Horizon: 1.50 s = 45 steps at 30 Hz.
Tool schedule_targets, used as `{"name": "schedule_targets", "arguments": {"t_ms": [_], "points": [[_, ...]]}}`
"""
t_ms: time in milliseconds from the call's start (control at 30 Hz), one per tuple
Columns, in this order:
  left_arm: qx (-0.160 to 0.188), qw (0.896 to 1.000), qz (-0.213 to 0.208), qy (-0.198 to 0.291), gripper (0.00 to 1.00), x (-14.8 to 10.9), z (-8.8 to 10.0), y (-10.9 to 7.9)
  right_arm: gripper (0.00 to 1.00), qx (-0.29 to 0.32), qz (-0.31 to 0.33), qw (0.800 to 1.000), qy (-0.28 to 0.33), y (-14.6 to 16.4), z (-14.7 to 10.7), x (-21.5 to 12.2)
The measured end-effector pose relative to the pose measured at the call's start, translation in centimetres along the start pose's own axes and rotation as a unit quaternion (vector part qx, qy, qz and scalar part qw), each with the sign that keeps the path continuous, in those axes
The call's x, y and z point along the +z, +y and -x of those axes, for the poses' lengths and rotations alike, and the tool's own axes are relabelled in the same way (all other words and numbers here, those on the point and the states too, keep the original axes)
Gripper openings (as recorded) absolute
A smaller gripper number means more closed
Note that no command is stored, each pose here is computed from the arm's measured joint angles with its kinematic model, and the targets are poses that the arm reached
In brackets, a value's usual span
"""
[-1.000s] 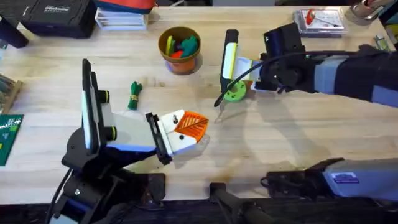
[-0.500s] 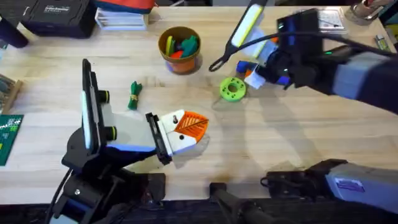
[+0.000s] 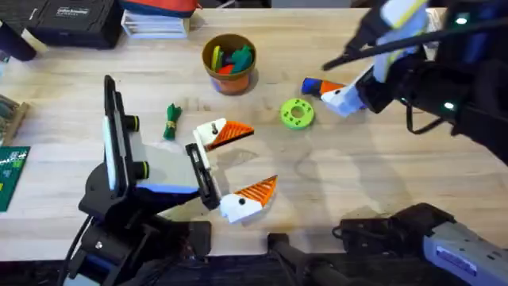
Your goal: Pick up the gripper from the table and insert it into the empty holder that is missing its gripper. Then pick up a screw, insert it into the mounting hole, and use the screwdriver to tighten it. Finally, clean up the table by picking up the vegetable and placing it into the bucket.
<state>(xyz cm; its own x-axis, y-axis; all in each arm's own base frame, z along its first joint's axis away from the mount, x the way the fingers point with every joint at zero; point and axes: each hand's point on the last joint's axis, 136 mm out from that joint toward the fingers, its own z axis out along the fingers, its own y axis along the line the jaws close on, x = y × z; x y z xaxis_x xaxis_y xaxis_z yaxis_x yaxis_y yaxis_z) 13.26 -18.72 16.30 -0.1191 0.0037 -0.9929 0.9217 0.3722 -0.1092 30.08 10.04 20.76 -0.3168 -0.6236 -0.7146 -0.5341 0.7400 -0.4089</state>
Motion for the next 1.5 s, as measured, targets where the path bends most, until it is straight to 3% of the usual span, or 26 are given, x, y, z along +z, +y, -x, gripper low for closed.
{"name": "schedule_targets", "arguments": {"t_ms": [133, 167, 367, 500, 567, 667, 733, 833, 1067, 1233, 1433, 1467, 1500], "points": [[0.016, 0.999, 0.021, -0.018, 0.985, 0.0, 0.9, 0.7, 0.994, 0.010, 0.029, 0.999, -0.037, 0.9, 1.3, -1.0], [0.020, 0.997, 0.054, -0.041, 0.985, -0.2, 2.1, 1.8, 0.994, 0.016, 0.041, 0.998, -0.045, 1.3, 1.6, -1.2], [-0.035, 0.988, 0.146, -0.029, 0.985, -1.1, 3.1, 4.4, 0.994, 0.035, 0.051, 0.997, -0.049, 1.6, 1.8, -1.3], [-0.076, 0.972, 0.220, 0.010, 0.985, -2.6, 5.1, 6.0, 0.994, 0.040, 0.054, 0.996, -0.052, 1.7, 1.9, -1.3], [-0.094, 0.959, 0.265, 0.042, 0.985, -3.5, 6.0, 7.0, 0.994, 0.042, 0.055, 0.996, -0.052, 1.8, 1.9, -1.3], [-0.109, 0.931, 0.334, 0.093, 0.985, -5.0, 7.0, 8.8, 0.994, 0.046, 0.055, 0.996, -0.052, 1.8, 1.9, -1.3], [-0.124, 0.906, 0.383, 0.134, 0.985, -6.2, 6.9, 10.0, 0.994, 0.056, 0.056, 0.996, -0.051, 1.8, 1.9, -1.3], [-0.148, 0.859, 0.453, 0.188, 0.985, -8.0, 6.2, 12.1, 0.994, 0.077, 0.057, 0.994, -0.050, 1.8, 1.9, -1.3], [-0.196, 0.768, 0.559, 0.244, 0.986, -11.4, 3.6, 16.8, 0.994, 0.109, 0.063, 0.991, -0.036, 2.1, 1.3, -1.3], [-0.226, 0.729, 0.589, 0.263, 0.986, -12.8, 1.8, 19.1, 0.994, 0.115, 0.066, 0.991, -0.029, 2.2, 1.0, -1.3], [-0.261, 0.693, 0.589, 0.323, 0.987, -13.2, -1.9, 20.4, 0.993, 0.118, 0.068, 0.990, -0.025, 2.3, 0.9, -1.3], [-0.273, 0.680, 0.588, 0.343, 0.987, -13.1, -3.4, 21.2, 0.994, 0.118, 0.071, 0.990, -0.019, 2.5, 0.6, -1.3], [-0.276, 0.676, 0.588, 0.349, 0.987, -13.1, -4.0, 21.5, 0.994, 0.119, 0.072, 0.990, -0.016, 2.6, 0.5, -1.3]]}}
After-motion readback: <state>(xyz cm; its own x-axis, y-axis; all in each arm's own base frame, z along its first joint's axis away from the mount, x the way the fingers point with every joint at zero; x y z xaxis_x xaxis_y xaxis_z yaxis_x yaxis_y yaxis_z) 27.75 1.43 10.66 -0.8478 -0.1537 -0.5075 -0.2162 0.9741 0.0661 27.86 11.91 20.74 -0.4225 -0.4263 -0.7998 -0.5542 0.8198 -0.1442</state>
